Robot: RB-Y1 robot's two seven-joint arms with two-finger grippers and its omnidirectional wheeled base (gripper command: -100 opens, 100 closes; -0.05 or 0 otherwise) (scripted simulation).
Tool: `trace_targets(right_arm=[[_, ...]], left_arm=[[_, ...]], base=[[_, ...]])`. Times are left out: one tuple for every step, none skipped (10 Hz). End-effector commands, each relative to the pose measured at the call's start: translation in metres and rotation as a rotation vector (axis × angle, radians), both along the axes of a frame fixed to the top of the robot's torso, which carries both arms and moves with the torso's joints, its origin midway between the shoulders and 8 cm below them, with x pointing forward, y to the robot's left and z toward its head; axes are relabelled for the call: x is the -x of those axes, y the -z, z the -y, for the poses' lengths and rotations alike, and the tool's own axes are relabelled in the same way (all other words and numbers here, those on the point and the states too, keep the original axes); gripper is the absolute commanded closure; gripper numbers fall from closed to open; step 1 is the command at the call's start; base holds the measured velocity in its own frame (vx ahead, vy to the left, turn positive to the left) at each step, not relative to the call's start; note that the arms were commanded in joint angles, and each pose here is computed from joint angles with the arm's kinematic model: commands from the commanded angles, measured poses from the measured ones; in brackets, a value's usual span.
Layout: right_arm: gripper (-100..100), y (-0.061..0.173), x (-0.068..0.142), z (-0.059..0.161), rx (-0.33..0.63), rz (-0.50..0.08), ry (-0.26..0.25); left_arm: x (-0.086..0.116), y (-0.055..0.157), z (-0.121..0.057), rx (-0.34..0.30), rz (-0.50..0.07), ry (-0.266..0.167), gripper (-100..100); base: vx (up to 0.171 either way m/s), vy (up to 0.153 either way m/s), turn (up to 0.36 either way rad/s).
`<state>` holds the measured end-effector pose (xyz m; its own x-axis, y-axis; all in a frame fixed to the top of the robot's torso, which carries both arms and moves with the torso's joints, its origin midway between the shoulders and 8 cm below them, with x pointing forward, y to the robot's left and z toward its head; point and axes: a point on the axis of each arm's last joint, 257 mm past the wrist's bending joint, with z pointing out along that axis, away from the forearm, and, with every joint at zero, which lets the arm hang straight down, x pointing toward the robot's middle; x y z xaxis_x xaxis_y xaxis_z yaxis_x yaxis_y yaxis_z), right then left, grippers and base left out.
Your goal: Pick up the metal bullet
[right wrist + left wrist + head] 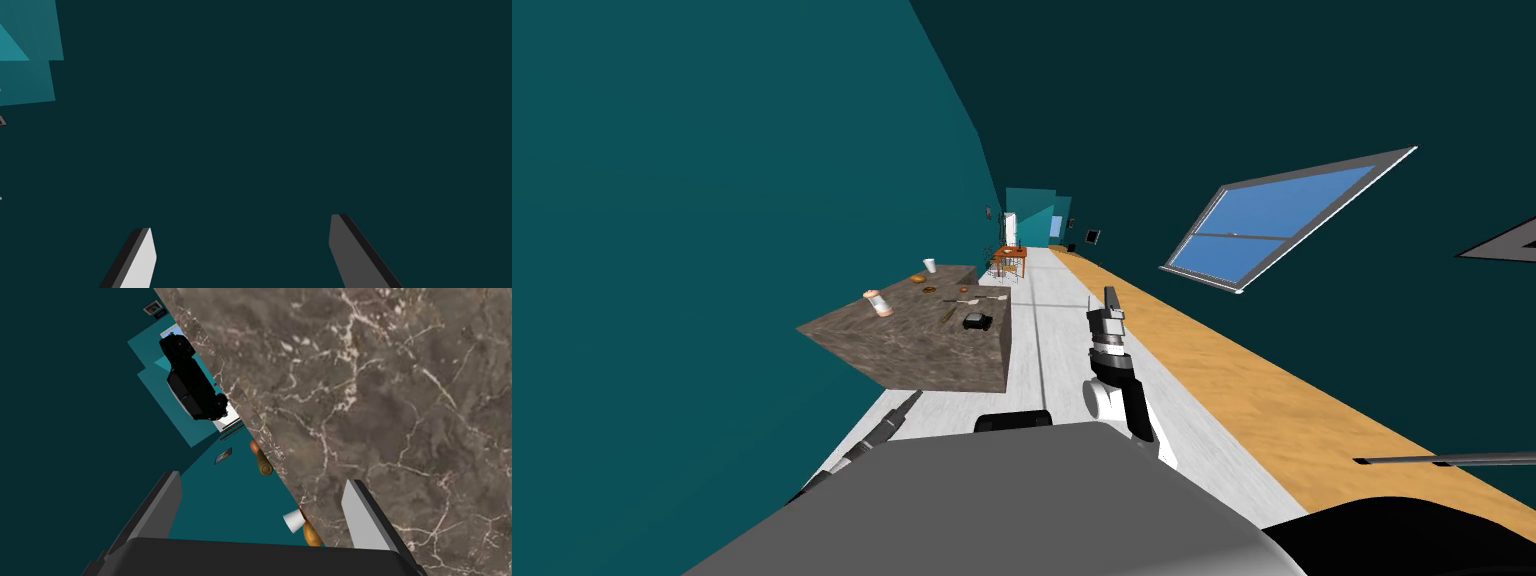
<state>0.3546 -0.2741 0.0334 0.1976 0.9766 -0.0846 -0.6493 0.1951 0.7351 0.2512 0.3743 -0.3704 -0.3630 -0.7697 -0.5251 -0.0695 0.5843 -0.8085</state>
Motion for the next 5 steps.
trace_targets(right_arm=[[0,0.0,0.0,0.0,0.0,0.0,0.0],[0,0.0,0.0,0.0,0.0,0.0,0.0],[0,0.0,0.0,0.0,0.0,0.0,0.0],[0,0.0,0.0,0.0,0.0,0.0,0.0],[0,0.0,0.0,0.0,0.0,0.0,0.0]], left_arm=[[0.014,0.013,-0.019,-0.04,-0.051,0.004,-100],[0.014,0.014,-0.02,-0.041,-0.052,0.003,-100],[0.036,0.028,-0.037,-0.08,-0.123,0.017,-100],[0.04,0.031,-0.047,-0.099,-0.138,0.013,-100],[0.063,0.043,-0.064,-0.133,-0.207,0.024,-100]], base=[[0.02,-0.052,-0.054],[0.01,-0.024,0.017],[0.017,-0.058,-0.131],[0.023,-0.057,-0.065],[0.043,-0.083,-0.134]])
